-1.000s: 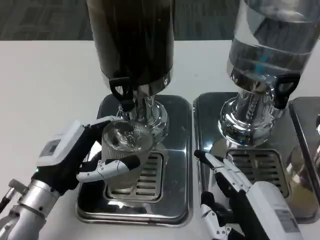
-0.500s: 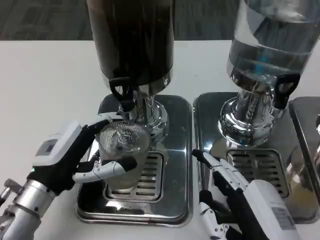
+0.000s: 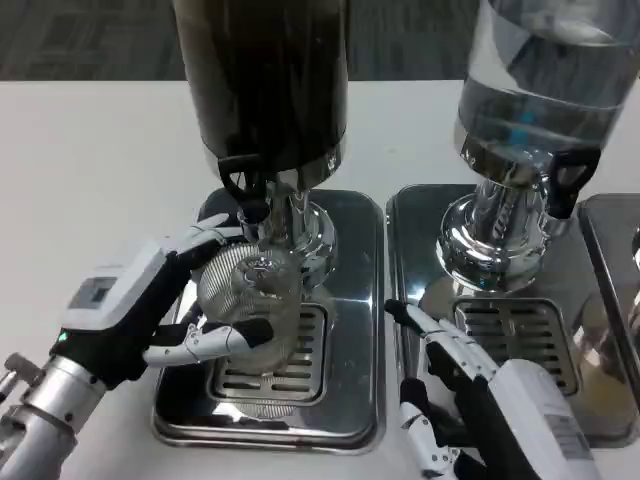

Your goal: Grasp the cup under the faucet to collect the drink, then remove the cup.

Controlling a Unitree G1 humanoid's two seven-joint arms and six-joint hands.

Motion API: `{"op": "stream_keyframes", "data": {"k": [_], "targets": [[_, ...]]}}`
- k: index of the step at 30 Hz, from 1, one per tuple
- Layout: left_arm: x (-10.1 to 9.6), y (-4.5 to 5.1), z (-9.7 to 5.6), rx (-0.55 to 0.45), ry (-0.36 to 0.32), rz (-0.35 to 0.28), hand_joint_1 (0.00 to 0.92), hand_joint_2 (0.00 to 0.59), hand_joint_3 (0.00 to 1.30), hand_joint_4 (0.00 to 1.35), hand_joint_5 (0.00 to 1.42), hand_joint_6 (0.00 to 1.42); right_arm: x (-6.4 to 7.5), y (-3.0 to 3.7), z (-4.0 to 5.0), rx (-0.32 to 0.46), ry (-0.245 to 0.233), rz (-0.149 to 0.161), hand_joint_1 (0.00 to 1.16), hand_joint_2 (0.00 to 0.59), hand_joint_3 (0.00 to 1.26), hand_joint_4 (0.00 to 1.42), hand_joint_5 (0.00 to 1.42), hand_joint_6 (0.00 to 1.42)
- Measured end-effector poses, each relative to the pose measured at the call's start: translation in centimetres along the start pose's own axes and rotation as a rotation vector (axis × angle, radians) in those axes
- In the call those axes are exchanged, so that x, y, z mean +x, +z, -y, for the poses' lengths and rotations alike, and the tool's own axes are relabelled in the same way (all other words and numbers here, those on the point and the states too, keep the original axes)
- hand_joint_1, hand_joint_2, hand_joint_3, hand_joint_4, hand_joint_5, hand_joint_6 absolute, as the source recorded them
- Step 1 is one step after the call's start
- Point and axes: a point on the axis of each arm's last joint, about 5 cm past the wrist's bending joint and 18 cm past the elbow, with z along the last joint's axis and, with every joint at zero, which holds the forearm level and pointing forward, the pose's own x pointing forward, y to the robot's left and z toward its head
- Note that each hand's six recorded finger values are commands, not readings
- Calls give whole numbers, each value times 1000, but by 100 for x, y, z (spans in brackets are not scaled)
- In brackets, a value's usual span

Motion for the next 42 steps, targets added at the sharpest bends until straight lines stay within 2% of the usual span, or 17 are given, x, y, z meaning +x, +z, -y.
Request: {"op": "stream_keyframes", "data": {"k": [11,14,22,26,34,38,42], "targets": [[-36,35,-5,3,16,26,40,0,317,167,291,309,7,-13,-3,4,9,-4,233,586,127,150,122,348],[-70,39,-21,3,39,26,39,0,317,170,292,310,8,-16,-2,4,11,-4,231,586,127,137,122,344],[-254,28,-199,19,136,28,36,1,286,178,304,300,19,-21,9,5,15,-2,232,586,127,132,121,343],[-327,27,-302,16,193,23,16,54,296,184,304,312,27,-22,14,8,13,-1,235,586,129,131,115,343],[-455,34,-542,-115,276,51,0,67,327,256,330,325,36,-21,17,8,12,2,263,586,157,132,111,342],[-477,25,-672,-196,320,64,0,64,355,305,371,343,57,-23,18,8,10,8,323,586,166,132,111,323],[-483,11,-819,-324,338,87,0,60,396,343,395,343,83,-34,12,10,12,12,346,586,178,132,122,310]]}}
